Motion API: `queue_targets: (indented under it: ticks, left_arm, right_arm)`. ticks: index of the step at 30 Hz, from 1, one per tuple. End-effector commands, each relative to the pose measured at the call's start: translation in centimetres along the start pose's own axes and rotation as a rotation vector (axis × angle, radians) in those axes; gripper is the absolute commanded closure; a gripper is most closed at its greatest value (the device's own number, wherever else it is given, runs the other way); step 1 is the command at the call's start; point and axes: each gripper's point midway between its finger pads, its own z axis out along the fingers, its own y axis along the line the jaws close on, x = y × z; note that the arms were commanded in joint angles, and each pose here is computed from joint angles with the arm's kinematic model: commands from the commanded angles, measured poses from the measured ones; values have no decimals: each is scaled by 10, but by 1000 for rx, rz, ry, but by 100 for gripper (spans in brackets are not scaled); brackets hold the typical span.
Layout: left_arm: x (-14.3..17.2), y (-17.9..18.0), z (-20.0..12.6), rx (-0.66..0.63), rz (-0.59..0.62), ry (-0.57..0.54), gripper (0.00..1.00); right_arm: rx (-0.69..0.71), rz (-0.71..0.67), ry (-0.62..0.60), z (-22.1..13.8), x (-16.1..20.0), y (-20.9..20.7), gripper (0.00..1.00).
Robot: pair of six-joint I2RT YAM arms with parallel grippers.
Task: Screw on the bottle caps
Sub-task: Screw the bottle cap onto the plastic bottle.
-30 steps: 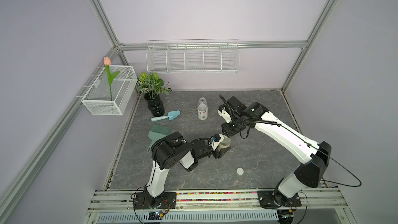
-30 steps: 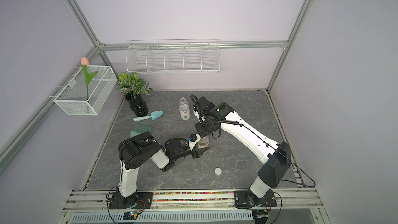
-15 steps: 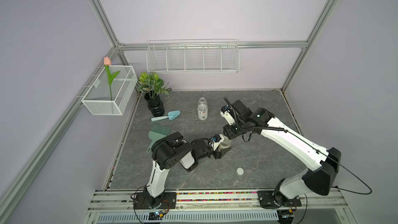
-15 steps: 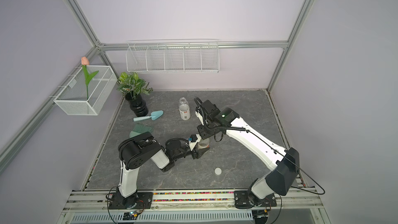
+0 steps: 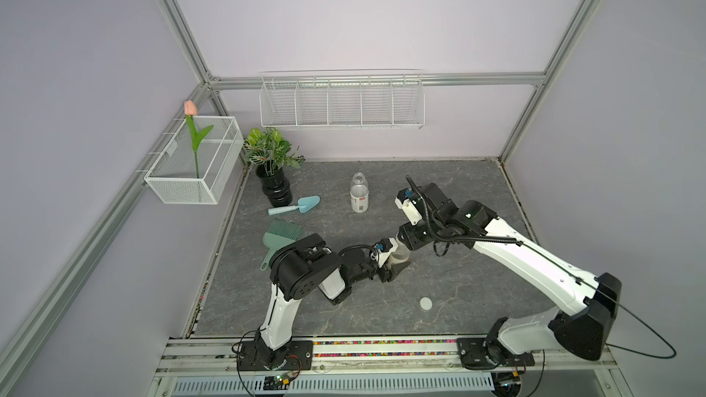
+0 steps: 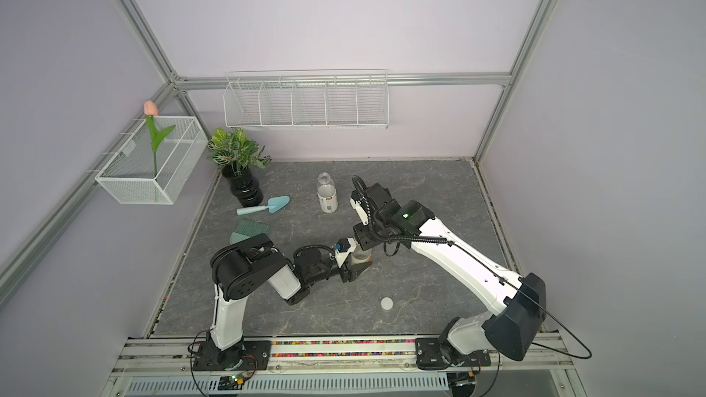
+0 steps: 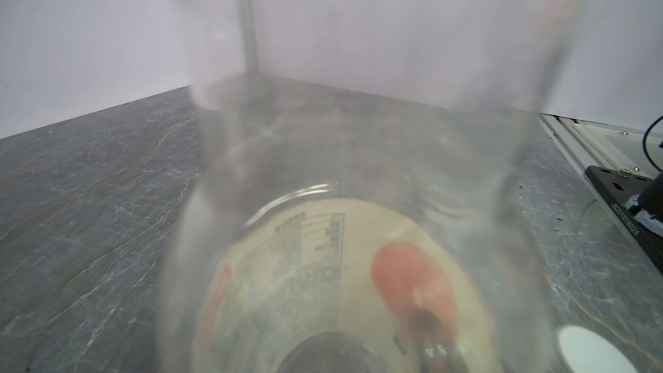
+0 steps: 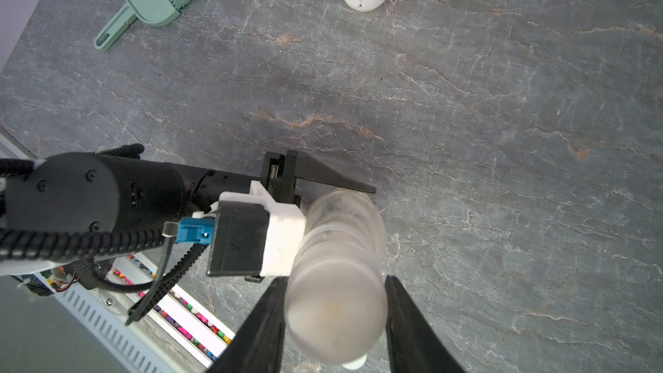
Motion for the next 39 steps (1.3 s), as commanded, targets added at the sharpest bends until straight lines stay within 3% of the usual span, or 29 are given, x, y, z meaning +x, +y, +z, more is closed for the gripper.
queue_targets:
  ticks: [1,19,22,39]
  left_arm:
    - [29,-4,-2,14,-45,90,32]
    - [33,-5,-2,23,-47,106,32]
    - [34,-5,-2,22,-44,110,33]
    - [33,-5,-2,15,-42,110,33]
  right_arm:
    - [-7,-1,2,3,1,2,55]
    - [2,-49,75,13,0,10,54]
    - [37,-65,142,15,10,5,54]
    - [127,-166,275,24,28,2,54]
